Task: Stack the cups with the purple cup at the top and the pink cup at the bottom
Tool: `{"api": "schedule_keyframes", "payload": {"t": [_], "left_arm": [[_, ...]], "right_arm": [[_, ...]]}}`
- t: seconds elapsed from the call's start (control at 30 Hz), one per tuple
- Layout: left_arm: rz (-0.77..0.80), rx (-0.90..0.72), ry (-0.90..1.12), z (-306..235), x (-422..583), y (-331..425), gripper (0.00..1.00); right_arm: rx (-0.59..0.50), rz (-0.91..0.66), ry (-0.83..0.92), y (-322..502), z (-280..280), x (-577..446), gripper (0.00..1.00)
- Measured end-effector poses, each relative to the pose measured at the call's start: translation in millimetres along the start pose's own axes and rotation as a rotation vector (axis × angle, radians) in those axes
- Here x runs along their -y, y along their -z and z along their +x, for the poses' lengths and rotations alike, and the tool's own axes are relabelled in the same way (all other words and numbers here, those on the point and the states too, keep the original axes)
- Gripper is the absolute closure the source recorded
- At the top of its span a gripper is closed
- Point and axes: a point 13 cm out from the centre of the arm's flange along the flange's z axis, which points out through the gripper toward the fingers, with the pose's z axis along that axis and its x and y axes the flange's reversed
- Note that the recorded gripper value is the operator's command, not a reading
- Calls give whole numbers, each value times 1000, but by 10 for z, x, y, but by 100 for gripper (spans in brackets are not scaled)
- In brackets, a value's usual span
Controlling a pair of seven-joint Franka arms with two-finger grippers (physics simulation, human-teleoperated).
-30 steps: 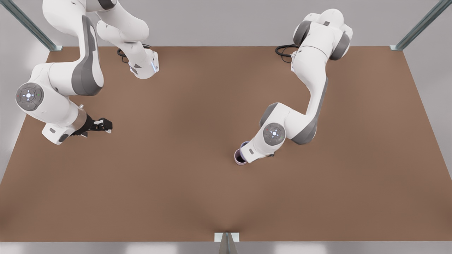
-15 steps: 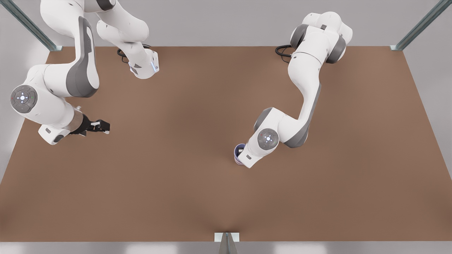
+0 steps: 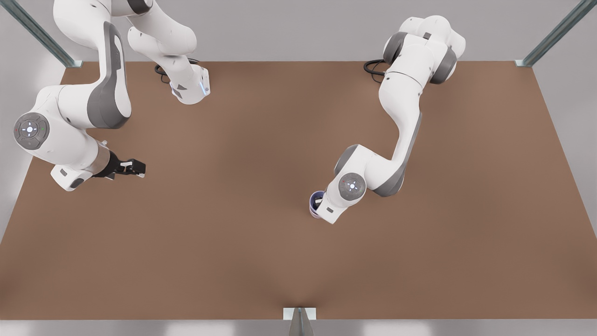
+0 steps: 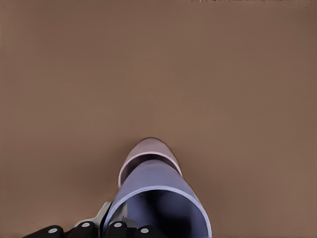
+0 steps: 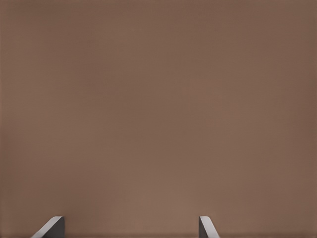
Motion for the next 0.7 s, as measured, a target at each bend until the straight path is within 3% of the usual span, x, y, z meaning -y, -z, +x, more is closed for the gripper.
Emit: {"api": "schedule_keyframes", "payload": {"t": [0.03,0.07,0.47,0.5,0.53,0.63,0.7], "left_arm": [[1,0,5,-2,2,-3,67],[3,1,10,-4,6,-1,66],[10,7,52,-37,0,11,62],[11,7,55,-44,-6,14,55],[11,7,59,-53,-14,17,0],[17,12,66,-64,-25,89,0],[34,36,74,-62,-108,523,0]], "right_arm": [[0,0,-1,0,0,0,0],[0,0,-2,-1,0,0,0],[0,0,-8,-1,0,0,0],[-1,0,-8,-3,0,0,0],[0,0,-8,-1,0,0,0],[-1,0,-9,-2,1,0,0],[-1,0,-10,-2,0,0,0]]}}
